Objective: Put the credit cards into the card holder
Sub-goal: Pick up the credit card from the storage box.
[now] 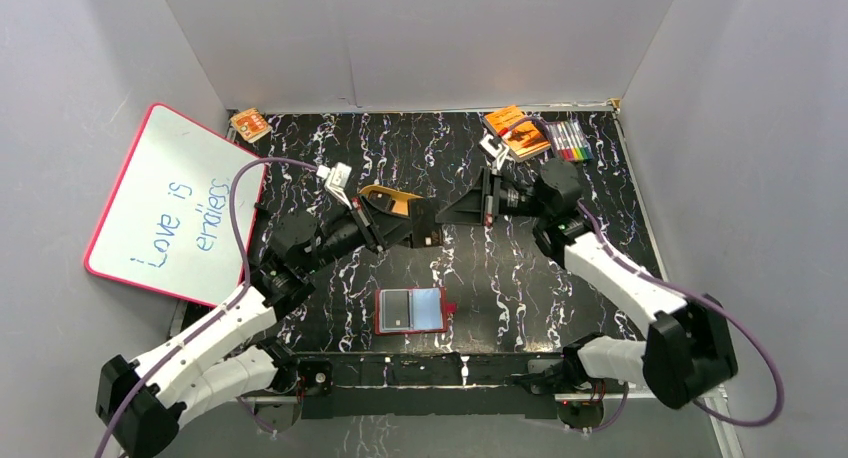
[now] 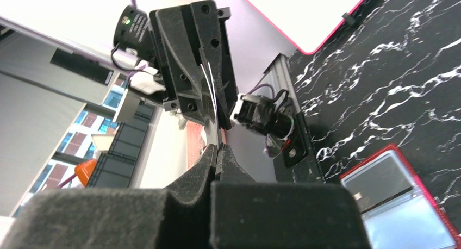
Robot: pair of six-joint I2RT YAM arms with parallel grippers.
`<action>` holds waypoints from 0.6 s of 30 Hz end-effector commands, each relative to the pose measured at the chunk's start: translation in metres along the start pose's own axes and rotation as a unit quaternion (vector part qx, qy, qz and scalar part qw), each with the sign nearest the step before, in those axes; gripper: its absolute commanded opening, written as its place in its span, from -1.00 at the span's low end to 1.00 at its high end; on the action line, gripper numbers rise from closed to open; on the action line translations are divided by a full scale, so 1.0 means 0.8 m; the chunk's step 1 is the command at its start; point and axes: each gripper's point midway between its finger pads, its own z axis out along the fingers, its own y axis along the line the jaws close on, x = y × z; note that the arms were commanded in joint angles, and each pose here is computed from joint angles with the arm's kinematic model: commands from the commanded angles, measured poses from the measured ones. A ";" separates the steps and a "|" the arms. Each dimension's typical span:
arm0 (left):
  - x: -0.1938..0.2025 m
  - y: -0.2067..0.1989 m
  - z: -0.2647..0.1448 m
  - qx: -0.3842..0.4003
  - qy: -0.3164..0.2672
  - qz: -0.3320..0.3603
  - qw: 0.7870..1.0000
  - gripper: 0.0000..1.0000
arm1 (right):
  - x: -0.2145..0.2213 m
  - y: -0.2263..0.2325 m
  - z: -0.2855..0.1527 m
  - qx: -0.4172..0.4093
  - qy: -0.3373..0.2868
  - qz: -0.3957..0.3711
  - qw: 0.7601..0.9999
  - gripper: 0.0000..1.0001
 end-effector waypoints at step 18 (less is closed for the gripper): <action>-0.095 0.210 0.022 -0.118 -0.101 0.096 0.983 -1.00 | -0.065 -0.156 0.058 -0.026 0.070 -0.064 0.995 -1.00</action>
